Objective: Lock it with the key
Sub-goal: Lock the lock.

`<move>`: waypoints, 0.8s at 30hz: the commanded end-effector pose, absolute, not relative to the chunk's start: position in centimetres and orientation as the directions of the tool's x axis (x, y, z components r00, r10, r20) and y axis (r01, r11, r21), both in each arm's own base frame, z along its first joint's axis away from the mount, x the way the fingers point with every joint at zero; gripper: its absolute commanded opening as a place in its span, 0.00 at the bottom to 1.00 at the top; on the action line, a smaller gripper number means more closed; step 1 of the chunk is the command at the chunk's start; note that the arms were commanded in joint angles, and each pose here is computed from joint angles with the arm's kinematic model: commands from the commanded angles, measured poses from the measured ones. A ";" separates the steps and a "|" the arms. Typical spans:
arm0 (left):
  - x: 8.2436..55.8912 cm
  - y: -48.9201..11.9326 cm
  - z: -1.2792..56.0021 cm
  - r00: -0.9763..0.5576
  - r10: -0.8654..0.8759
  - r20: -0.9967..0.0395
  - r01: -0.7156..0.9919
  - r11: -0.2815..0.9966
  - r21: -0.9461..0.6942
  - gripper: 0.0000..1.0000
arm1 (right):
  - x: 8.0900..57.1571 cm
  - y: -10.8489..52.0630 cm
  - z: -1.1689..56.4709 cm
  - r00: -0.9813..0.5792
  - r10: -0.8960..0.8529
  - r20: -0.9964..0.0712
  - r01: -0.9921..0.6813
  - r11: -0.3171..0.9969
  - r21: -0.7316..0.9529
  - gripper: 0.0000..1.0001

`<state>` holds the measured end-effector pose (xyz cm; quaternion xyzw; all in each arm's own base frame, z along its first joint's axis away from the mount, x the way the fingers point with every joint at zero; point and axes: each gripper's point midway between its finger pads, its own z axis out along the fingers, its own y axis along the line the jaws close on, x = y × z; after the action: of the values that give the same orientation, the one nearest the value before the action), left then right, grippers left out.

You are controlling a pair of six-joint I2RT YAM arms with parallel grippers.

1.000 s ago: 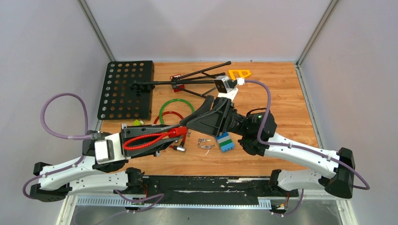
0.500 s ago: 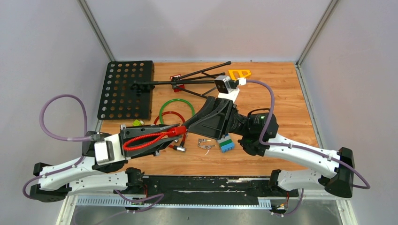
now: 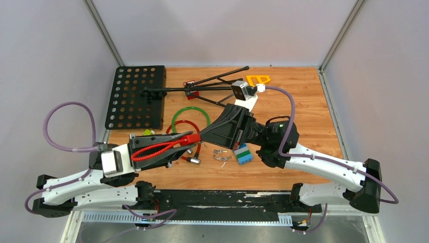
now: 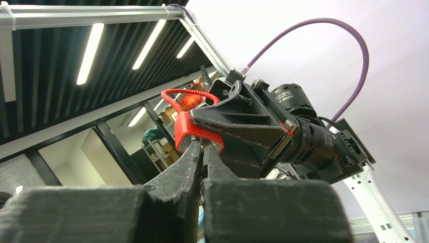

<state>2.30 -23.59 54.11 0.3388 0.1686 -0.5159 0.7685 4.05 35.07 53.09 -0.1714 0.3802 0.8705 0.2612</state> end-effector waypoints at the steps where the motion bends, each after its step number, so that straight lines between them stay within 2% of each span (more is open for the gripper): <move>1: 4.0 -22.9 55.0 0.434 -0.681 -0.589 0.901 0.329 0.283 0.00 | 3.2 33.6 55.2 -0.733 0.400 -0.550 -0.670 -0.567 0.479 0.00; 4: 5.4 -22.9 54.8 0.407 -0.673 -0.617 0.909 0.361 0.207 0.00 | 4.0 33.3 55.1 -0.642 0.475 -0.602 -0.763 -0.467 0.446 0.00; 10: 7.8 -23.0 54.3 0.333 -0.679 -0.655 0.915 0.400 0.052 0.00 | 6.4 33.4 54.3 -0.319 0.569 -0.758 -0.946 -0.138 0.294 0.00; 18: 9.1 -23.6 54.1 0.205 -0.719 -0.664 0.925 0.365 -0.110 0.00 | 6.5 33.3 54.1 -0.023 0.584 -0.812 -0.998 0.036 0.054 0.00; 24: 9.7 -23.2 54.1 0.174 -0.746 -0.643 0.917 0.360 -0.171 0.00 | 6.0 33.5 53.5 0.169 0.564 -0.809 -0.984 0.138 -0.109 0.00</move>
<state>7.17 -24.30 53.78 0.2017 0.3012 -0.5612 0.7441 7.84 33.67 53.06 -0.2733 0.3703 0.6168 0.6386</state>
